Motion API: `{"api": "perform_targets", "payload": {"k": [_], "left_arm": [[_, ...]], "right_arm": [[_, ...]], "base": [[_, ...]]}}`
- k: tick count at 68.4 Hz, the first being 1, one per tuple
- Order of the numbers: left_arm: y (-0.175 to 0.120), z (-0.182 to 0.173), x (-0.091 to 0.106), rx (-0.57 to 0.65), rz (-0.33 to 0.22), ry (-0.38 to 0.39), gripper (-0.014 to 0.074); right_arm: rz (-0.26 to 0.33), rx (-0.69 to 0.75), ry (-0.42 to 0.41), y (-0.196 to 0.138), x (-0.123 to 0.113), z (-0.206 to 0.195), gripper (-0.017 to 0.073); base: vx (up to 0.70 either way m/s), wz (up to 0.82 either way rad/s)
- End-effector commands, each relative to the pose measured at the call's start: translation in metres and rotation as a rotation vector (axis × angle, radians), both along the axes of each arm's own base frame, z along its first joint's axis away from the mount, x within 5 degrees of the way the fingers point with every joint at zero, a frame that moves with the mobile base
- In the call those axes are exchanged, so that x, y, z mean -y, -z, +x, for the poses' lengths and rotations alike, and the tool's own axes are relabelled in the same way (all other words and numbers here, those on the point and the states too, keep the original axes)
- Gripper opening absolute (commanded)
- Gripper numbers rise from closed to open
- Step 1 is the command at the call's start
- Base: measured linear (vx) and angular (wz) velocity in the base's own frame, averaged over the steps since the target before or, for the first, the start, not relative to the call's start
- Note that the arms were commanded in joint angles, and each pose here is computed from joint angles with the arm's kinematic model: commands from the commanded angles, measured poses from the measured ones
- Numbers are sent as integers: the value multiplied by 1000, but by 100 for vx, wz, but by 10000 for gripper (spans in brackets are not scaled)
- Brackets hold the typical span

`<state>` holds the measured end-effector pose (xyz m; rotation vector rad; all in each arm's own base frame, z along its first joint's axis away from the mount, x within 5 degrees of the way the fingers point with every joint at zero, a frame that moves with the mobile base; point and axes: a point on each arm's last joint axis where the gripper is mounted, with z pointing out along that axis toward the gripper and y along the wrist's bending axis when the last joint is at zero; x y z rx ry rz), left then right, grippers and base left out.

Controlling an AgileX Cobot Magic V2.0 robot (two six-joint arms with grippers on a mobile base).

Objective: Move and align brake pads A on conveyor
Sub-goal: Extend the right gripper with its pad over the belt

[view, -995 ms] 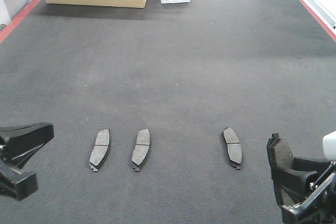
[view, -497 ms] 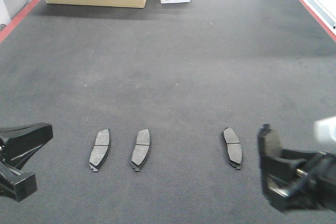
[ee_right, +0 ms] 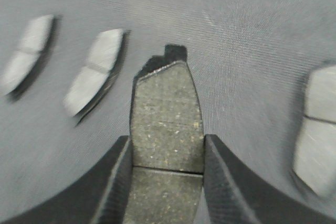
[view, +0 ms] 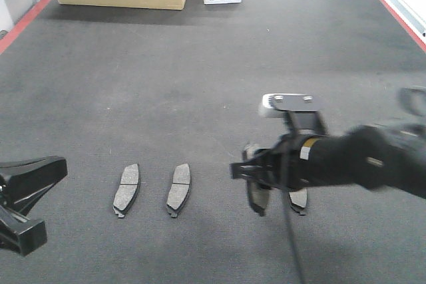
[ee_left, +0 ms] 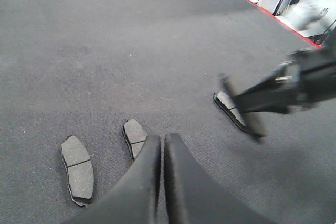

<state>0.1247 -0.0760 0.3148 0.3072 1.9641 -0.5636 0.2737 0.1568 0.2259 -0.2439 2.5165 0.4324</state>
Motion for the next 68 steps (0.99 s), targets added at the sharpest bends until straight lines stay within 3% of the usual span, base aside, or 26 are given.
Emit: {"api": "perform_targets", "payload": {"k": [1,19,54,68], "left_arm": [[-15,2,0,77,-49,-12,-6],[-15,2,0,77,-49,-12,-6],[-15,2,0,77,-49,-12,-6],[-15,2,0,77,-49,-12,-6]], "right_arm": [[49,60,30,-8,-10,22,118],[10,-6,36,30,-23,47,120],[9,27,46,51,-30,62,129],[12,44,62,55,-26,68,174]], "base": [[0,0],[0,0],[0,0],[0,0]]}}
